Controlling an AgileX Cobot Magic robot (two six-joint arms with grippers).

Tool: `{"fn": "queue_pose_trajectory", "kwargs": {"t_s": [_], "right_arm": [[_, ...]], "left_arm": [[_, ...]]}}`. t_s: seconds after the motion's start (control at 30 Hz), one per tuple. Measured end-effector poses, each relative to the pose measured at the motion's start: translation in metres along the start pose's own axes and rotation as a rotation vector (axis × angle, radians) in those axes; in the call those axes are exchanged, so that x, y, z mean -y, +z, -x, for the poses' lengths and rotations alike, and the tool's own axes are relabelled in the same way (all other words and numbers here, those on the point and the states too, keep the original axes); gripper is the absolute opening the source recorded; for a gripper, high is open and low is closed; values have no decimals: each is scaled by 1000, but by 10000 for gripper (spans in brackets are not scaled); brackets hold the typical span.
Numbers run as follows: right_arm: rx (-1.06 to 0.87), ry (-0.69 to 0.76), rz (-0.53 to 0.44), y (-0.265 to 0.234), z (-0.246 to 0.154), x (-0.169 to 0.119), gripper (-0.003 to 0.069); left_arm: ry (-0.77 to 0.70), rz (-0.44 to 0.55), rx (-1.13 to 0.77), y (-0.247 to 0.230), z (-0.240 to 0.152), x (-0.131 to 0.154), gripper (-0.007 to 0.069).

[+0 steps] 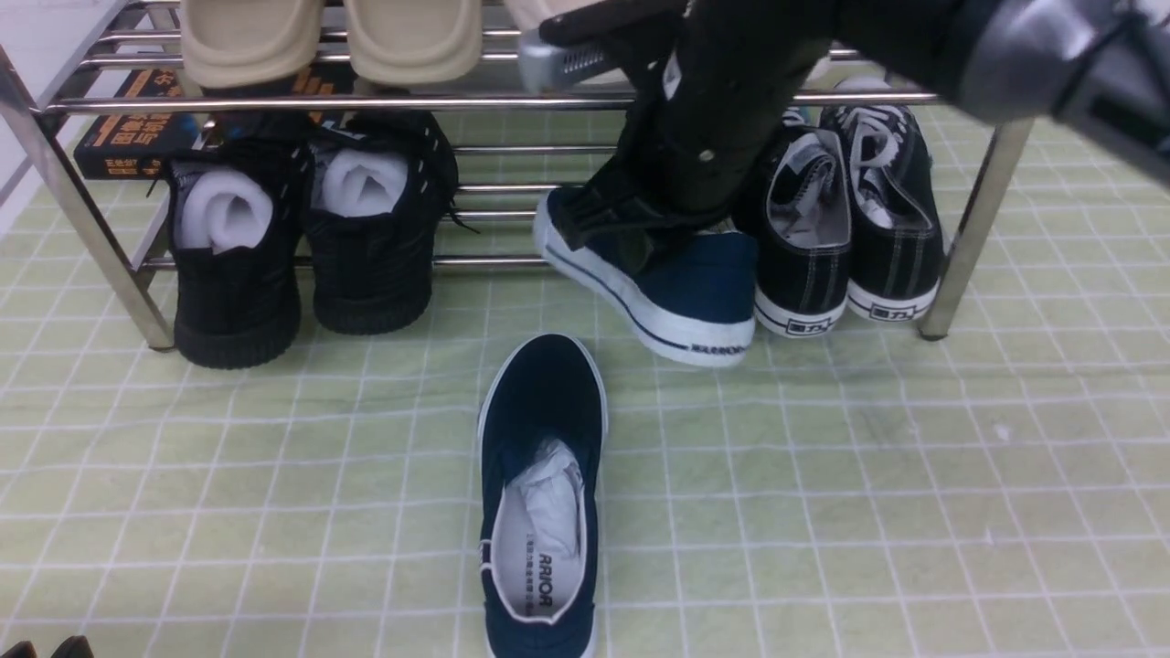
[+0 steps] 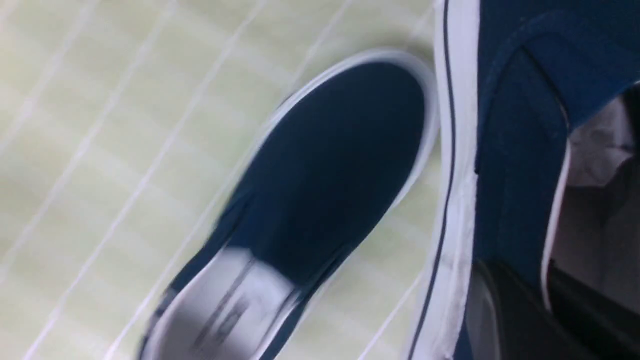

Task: Take the shoes off the shelf with your hand from the green coffee tablecloth.
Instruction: 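Set the held shoe down on the floor in front of the rack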

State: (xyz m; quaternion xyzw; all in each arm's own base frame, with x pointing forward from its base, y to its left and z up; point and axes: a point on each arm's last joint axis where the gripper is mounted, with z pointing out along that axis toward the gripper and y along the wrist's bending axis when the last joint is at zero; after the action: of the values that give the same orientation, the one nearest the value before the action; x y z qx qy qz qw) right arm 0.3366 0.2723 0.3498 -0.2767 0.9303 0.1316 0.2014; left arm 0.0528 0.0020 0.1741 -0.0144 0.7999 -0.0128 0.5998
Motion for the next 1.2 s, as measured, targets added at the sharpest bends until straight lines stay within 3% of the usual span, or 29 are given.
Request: {"fn": "queue_pose_trajectory", "kwargs": {"t_s": [0.27,0.47,0.83,1.2], "right_arm": [[103,-18,44,-68,-17,-8,28],[94,-7,58,-110,-67,-8,28],[-196,153,63,-50,-143,2,28],[-53,207,58,-10,-124,-6,30]], "left_arm": [[0,0,0,0,0,0,242],[0,0,0,0,0,0,242],[0,0,0,0,0,0,242],[0,0,0,0,0,0,242]]}}
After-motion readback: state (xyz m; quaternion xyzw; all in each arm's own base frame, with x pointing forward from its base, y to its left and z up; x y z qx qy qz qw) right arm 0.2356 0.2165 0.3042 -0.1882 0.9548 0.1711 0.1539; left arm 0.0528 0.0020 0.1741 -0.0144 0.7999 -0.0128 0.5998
